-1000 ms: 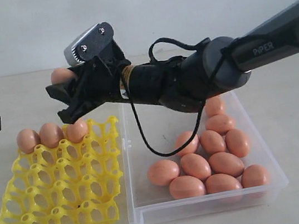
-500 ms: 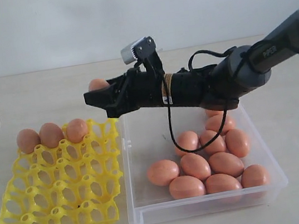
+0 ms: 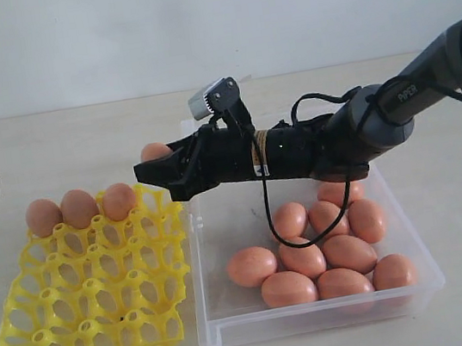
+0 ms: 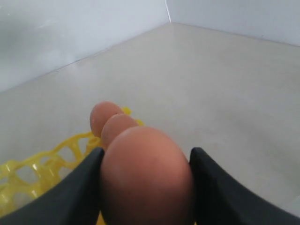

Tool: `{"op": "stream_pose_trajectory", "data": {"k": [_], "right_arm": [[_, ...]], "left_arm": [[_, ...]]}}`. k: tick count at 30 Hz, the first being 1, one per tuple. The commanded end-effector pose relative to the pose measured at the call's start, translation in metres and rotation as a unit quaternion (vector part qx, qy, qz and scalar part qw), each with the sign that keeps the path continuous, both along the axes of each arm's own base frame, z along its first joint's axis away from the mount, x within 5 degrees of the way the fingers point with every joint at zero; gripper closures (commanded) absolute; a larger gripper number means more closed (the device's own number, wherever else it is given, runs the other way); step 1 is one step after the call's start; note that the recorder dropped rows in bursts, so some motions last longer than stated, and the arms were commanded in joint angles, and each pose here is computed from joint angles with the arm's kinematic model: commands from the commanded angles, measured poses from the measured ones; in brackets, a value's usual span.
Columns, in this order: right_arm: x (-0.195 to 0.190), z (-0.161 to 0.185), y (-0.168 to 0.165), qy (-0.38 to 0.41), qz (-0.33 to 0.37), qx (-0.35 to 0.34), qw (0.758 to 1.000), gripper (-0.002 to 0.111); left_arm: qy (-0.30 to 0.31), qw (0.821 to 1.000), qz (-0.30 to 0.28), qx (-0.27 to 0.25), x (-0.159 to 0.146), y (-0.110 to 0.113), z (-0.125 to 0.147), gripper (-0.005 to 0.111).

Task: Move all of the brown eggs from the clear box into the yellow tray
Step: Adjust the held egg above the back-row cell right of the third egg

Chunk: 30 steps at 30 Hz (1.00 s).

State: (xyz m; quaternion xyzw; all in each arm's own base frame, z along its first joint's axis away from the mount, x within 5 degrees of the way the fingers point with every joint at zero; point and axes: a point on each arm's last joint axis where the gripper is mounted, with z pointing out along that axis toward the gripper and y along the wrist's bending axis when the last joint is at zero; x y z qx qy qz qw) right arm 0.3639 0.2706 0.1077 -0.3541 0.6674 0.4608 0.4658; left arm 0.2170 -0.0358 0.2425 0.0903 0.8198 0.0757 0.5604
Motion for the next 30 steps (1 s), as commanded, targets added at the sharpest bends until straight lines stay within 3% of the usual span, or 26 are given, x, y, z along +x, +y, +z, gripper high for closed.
{"op": "stream_pose_trajectory", "data": {"k": [1,8,30], "right_arm": [[-0.007,0.002,0.008,-0.008,0.018,0.002,1.0,0.108],[-0.004,0.0,0.025,-0.014,0.003,-0.069,0.997,0.108],[-0.003,-0.007,0.022,0.025,-0.014,-0.098,0.995,0.108]], "left_arm": [[-0.001,1.0,0.008,-0.005,-0.001,0.001,0.0,0.103],[0.0,1.0,0.007,-0.006,-0.001,0.001,-0.001,0.103],[0.001,1.0,0.005,-0.004,-0.001,0.001,-0.001,0.103]]}}
